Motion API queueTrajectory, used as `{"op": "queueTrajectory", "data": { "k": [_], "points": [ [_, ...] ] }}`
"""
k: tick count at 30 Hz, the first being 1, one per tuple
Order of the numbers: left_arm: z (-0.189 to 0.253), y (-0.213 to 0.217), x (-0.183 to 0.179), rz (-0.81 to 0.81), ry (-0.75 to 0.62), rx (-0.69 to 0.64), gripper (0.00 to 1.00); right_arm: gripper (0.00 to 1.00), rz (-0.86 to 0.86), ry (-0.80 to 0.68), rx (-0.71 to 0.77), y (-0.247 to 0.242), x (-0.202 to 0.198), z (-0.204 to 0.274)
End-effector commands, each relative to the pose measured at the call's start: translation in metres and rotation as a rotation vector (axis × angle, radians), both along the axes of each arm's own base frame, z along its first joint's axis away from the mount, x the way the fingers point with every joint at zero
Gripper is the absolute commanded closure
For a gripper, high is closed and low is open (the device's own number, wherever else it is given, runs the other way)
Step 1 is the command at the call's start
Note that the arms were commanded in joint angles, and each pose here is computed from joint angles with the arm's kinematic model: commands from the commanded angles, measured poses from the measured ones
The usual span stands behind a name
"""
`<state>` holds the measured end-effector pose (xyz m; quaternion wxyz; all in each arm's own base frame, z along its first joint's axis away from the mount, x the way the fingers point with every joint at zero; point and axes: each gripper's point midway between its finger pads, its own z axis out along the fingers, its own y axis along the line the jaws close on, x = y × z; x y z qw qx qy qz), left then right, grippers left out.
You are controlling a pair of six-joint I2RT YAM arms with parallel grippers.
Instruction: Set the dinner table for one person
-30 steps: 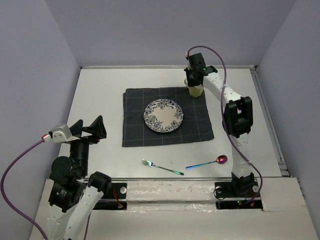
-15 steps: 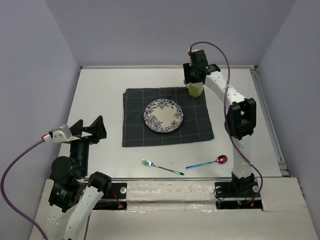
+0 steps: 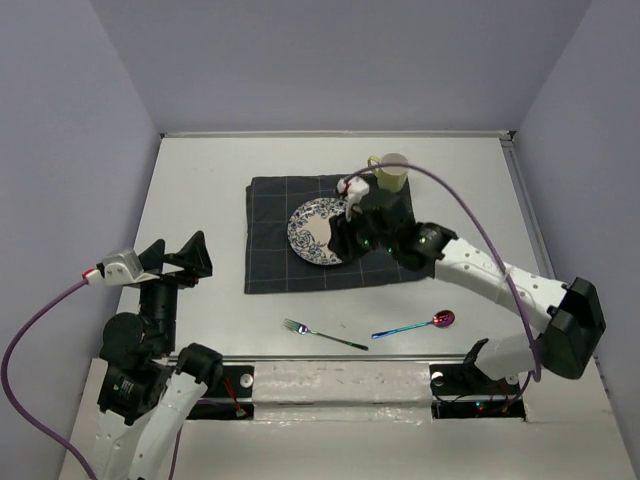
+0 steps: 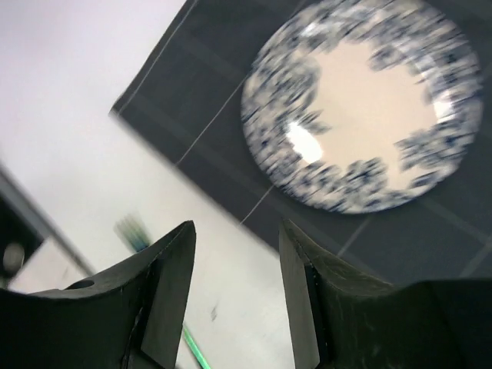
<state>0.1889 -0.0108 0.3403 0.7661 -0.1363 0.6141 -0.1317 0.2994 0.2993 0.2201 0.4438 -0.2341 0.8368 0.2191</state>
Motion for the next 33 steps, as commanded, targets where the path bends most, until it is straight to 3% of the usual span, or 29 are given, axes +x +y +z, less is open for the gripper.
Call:
{"op": "queueTrajectory", "data": {
  "k": [1, 4, 9, 20, 33],
  "points": [
    [0.009, 0.0, -0.004, -0.006, -0.045, 0.0, 0.01, 0.47, 0.186, 0.068, 0.046, 0.033, -0.079, -0.035],
    [0.01, 0.001, -0.005, -0.003, -0.049, -0.003, 0.01, 0.44, 0.254, 0.087, -0.007, 0.043, -0.13, -0.06],
    [0.009, 0.002, -0.004, 0.002, -0.043, -0.001, 0.01, 0.39, 0.277, 0.122, -0.087, 0.045, -0.165, -0.099],
    [0.007, 0.002, -0.002, 0.008, -0.03, 0.003, 0.01, 0.4, 0.301, 0.129, -0.279, 0.049, -0.177, -0.158],
    [0.005, 0.001, 0.0, 0.002, -0.024, 0.01, 0.01, 0.55, 0.324, 0.161, -0.303, 0.066, -0.181, -0.185]
  ]
}}
